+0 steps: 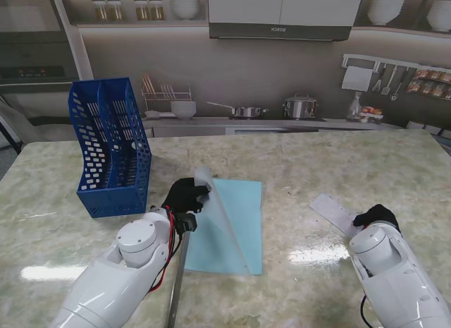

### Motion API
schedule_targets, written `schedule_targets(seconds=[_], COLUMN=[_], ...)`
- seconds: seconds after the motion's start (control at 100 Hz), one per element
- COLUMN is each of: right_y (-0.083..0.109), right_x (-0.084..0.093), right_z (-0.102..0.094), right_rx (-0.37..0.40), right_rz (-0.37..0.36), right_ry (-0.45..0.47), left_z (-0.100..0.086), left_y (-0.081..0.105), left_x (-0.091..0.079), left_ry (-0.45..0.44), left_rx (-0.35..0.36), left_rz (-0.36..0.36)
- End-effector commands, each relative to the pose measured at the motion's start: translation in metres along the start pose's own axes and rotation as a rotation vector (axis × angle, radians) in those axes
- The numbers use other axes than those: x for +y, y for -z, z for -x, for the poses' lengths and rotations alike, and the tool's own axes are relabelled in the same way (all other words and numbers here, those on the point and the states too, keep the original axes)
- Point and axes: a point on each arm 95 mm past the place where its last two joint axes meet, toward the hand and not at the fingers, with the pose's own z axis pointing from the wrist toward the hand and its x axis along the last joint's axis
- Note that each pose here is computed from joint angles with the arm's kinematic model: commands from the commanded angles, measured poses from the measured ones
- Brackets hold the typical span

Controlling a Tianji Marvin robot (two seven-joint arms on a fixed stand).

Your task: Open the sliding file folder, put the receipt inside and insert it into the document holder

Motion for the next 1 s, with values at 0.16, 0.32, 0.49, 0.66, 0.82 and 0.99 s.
schedule_targets(seconds=[0.16, 0.32, 0.49, 0.66, 0.82, 0.99], right_y=[0.002, 0.002, 0.001, 0.004, 0.007, 0.014], right_x=[-0.007, -0.007, -0.006, -0.001, 0.007, 0.018], right_z=[0.003, 0.003, 0.001, -0.002, -0.006, -0.012], right_rx=[0.001, 0.008, 0.018, 0.037, 0.062, 0.096], right_rz=[-0.037, -0.041, -0.025, 0.006, 0.036, 0.075], right_ry=[-0.008, -0.014, -0.027, -0.042, -0.066, -0.087], left_z=[-0.002, -0.002, -0.002, -0.002, -0.002, -0.001], left_y=[0.000, 0.000, 0.000, 0.000, 0.000, 0.000], left_x=[0.002, 0.002, 0.002, 0.002, 0.002, 0.002], left_ry=[0.009, 0.014, 0.015, 0.018, 0.019, 0.019], left_rx=[0.003, 0.003, 0.004, 0.002, 0.000, -0.003], left_rz=[0.001, -0.002, -0.003, -0.004, -0.005, -0.003])
